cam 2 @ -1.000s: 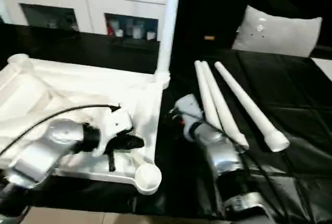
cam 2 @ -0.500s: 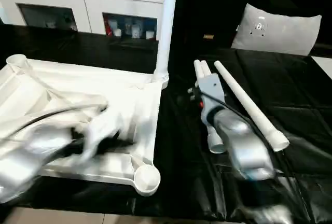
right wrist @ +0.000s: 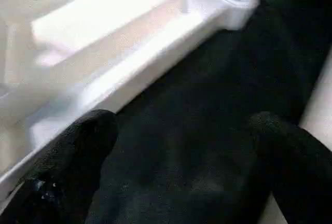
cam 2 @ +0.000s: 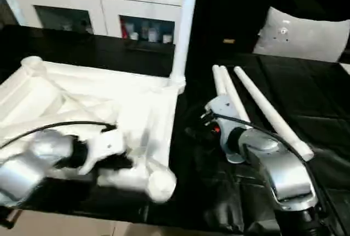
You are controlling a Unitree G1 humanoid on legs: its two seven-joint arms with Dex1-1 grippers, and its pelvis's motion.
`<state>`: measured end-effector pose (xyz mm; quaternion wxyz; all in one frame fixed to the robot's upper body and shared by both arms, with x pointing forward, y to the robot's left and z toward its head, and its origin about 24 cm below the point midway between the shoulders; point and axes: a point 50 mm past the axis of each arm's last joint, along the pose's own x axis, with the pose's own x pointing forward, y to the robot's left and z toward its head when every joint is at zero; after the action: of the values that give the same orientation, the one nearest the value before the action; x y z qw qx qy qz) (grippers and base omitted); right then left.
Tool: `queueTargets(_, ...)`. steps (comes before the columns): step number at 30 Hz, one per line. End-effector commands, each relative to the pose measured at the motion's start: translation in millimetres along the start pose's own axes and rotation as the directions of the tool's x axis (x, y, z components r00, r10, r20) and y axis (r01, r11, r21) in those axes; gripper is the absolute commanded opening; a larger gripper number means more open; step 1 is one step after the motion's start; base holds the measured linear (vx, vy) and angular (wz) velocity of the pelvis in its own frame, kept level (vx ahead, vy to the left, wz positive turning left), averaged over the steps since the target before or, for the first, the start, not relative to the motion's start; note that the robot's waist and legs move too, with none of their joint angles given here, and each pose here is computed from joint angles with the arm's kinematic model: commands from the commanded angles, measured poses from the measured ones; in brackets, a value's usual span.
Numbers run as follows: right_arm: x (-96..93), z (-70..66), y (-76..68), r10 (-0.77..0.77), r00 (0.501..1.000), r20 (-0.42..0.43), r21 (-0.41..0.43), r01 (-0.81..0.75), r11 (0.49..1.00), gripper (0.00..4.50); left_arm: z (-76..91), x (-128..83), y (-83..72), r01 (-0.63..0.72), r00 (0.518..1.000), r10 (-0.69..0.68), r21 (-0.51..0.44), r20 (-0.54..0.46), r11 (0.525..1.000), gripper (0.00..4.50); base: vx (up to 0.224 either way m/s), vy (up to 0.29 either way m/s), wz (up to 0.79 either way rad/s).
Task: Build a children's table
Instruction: Rotate table base, then pick table leg
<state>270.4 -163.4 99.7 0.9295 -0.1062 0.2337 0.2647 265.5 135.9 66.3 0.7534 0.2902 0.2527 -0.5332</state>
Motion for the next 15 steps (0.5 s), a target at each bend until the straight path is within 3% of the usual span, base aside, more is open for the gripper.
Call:
queueTargets(1, -2.0, 3.5, -12.2, -0.110, 0.994, -0.005, 0.024, 0.110, 0.994, 4.50, -6.8, 7, 12.6, -0.110, 0.993, 0.111, 0.014, -0.049, 0.994, 0.03, 0.000, 0.000, 0.00)
queueTargets(4, -1.1, 8.0, -21.1, -0.200, 0.980, -0.008, 0.031, 0.200, 0.979, 4.50, -9.6, 16, 19.4, -0.175, 0.983, 0.175, 0.017, -0.060, 0.984, 0.03, 0.000, 0.000, 0.00)
queueTargets(8, -2.5, 16.3, -33.1, -0.314, 0.948, -0.057, 0.042, 0.317, 0.948, 4.50, 0.9, 21, 30.5, -0.268, 0.963, 0.268, -0.002, -0.002, 0.963, 0.03, 0.000, 0.000, 0.00)
queueTargets(10, -0.6, 17.4, -40.1, -0.339, 0.935, -0.104, 0.070, 0.347, 0.935, 4.50, 18.8, 21, 26.0, -0.235, 0.964, 0.235, -0.014, 0.125, 0.972, 0.03, 0.000, 0.000, 0.00)
queueTargets(14, 4.7, 15.2, -45.5, -0.349, 0.926, -0.146, 0.141, 0.368, 0.919, 4.50, 31.7, 16, 13.6, -0.158, 0.961, 0.158, -0.019, 0.229, 0.987, 0.03, 0.000, 0.000, 0.00)
queueTargets(15, 7.1, 14.0, -46.1, -0.343, 0.926, -0.157, 0.155, 0.366, 0.918, 4.50, 34.1, 13, 10.4, -0.135, 0.958, 0.138, -0.030, 0.253, 0.990, 0.21, 0.000, 0.000, 0.00)
